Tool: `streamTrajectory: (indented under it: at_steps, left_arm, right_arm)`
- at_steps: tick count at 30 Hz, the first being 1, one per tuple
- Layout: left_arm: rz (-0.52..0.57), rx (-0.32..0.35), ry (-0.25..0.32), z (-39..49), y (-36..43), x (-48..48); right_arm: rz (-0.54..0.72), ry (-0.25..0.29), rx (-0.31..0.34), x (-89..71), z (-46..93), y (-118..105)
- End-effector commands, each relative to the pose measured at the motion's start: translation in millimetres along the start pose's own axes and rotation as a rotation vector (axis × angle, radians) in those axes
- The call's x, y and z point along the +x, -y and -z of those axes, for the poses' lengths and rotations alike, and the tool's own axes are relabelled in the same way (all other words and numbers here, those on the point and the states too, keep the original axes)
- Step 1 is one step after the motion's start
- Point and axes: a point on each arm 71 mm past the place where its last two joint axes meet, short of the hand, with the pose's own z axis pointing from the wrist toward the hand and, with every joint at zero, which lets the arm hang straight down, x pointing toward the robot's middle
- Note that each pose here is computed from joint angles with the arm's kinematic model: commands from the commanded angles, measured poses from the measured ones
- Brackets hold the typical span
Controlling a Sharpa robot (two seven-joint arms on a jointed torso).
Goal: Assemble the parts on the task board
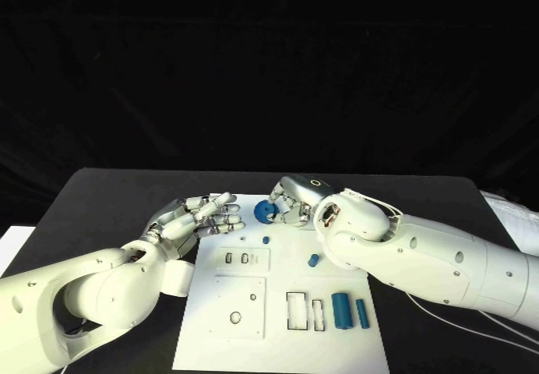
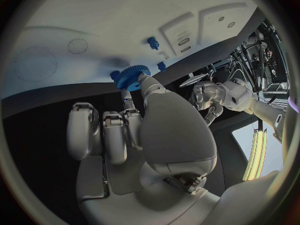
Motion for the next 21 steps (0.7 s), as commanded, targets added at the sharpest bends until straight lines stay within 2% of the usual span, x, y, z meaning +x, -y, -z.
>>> streamTrajectory:
  at_steps: [1, 12, 21]
  left_arm:
    - [0.011, 0.003, -0.025, -0.6, 0.6, 3.1]
    - [0.012, 0.002, -0.028, -0.8, 0.4, 3.8]
    - [0.012, 0.000, -0.028, -0.8, 0.3, 3.6]
  right_arm:
    - [0.015, -0.017, 0.002, 3.9, -3.3, -0.8]
    - [0.023, -0.045, 0.012, 15.0, -12.6, -4.0]
    - [0.018, -0.041, 0.001, 17.1, -14.8, -7.3]
